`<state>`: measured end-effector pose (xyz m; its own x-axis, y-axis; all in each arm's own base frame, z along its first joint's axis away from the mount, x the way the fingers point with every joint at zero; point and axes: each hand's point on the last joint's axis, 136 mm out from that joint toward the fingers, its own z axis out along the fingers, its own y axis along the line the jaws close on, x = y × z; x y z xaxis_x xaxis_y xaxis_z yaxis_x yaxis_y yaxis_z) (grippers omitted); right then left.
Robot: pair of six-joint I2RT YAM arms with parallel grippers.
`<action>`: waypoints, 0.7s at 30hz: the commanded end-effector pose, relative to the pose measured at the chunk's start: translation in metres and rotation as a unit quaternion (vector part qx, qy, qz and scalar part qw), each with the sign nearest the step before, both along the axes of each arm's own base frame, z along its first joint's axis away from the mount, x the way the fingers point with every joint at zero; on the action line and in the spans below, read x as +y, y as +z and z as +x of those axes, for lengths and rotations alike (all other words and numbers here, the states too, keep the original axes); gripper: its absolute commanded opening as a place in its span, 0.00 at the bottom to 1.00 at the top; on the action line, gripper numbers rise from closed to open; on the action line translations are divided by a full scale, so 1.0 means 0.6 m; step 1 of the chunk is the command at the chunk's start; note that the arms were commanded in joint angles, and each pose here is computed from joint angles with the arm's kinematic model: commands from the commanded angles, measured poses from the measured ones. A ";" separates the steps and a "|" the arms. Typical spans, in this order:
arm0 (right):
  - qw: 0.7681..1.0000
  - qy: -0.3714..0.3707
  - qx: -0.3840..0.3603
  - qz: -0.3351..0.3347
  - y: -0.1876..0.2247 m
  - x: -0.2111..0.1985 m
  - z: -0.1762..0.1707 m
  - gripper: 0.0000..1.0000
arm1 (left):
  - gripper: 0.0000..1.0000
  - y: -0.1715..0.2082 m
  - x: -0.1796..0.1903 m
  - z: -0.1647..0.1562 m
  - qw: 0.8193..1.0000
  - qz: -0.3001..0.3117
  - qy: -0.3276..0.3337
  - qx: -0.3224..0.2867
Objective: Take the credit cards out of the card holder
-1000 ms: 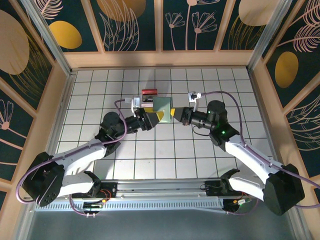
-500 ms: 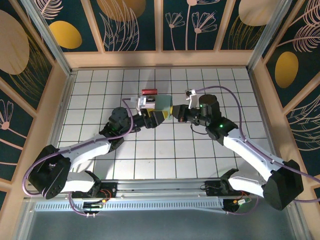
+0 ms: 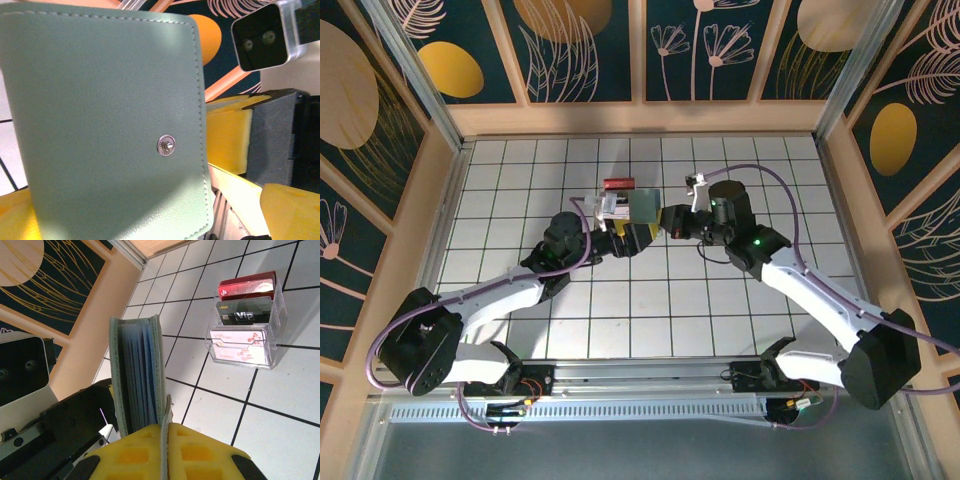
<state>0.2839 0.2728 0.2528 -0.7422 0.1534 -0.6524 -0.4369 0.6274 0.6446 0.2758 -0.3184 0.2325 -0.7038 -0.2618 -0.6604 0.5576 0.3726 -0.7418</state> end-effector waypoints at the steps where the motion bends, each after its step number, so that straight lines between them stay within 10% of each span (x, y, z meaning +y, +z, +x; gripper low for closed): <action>1: 1.000 -0.017 -0.020 -0.001 0.031 0.002 0.014 0.00 | 0.99 0.010 -0.008 0.004 1.000 0.011 0.002 -0.016; 21: 0.997 -0.062 -0.005 -0.049 0.024 -0.032 0.016 0.00 | 0.92 -0.004 -0.034 0.008 1.000 0.013 -0.019 -0.006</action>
